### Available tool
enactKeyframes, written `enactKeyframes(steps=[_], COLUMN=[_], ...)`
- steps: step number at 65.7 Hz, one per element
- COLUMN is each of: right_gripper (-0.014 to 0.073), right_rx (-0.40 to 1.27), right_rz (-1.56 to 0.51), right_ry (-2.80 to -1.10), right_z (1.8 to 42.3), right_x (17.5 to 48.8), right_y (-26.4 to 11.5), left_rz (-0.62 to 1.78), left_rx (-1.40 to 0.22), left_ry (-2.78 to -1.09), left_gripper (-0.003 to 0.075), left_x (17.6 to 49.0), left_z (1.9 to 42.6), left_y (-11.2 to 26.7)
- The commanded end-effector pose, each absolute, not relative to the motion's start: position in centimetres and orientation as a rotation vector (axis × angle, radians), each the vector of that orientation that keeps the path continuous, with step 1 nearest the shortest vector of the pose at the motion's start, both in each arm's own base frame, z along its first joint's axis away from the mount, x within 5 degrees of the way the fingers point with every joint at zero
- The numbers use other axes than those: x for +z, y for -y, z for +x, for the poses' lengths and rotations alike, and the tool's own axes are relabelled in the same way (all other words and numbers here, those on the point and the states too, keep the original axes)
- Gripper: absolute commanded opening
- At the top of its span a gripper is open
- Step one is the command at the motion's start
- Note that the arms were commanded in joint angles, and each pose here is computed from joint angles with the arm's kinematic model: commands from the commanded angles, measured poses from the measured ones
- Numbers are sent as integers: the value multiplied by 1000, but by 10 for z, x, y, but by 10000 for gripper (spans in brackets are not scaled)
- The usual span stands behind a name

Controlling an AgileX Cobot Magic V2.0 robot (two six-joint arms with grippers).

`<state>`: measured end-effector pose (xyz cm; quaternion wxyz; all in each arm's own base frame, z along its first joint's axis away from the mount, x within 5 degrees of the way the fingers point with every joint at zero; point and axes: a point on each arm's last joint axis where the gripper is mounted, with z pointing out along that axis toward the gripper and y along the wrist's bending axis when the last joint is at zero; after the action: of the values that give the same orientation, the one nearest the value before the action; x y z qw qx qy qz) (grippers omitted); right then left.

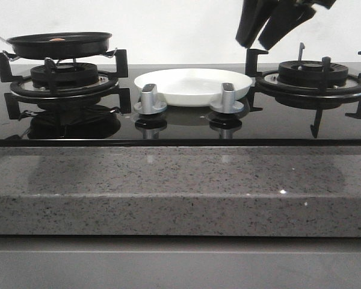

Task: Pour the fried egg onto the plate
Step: 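Lower the right gripper to the white plate rim and grasp it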

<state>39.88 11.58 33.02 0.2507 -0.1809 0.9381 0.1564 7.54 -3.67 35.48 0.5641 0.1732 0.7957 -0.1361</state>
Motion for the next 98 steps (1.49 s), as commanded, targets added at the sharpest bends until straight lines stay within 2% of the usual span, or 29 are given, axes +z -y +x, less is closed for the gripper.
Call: enactKeyframes(steps=[1,28,45,56,69,75,86,98], right_gripper=[350,350,341,253,240,179,16,-56], right_rx=[398,368,401,417,442,447,473,487], right_rz=[-493,-480,-350,-316,-264,-246,-144,-85], right_ry=[-2467,-2513,-2538,-2603,-2624,-2631,-2642,-2627], right_z=[404,436,440,440,440,439,440,442], right_x=[355,324,320,311,309,309,309,310], right_y=[-115,-120,-119,-119,-120,-120,-120,-120], left_rz=[394,399,399,399,399,401,409,410], left_rx=[-334,-332,-332,-332,-332,-332,-330,-328], left_ry=[-1787,-1805,-1805,-1805,-1805,-1812,-1838,-1840], left_gripper=[491,491,491,491,491,491,491,491], left_x=[369,367,367,367,367,367,364,364], left_z=[78,77,77,77,77,77,76,76], left_y=[38,38,38,38,38,38,38,38])
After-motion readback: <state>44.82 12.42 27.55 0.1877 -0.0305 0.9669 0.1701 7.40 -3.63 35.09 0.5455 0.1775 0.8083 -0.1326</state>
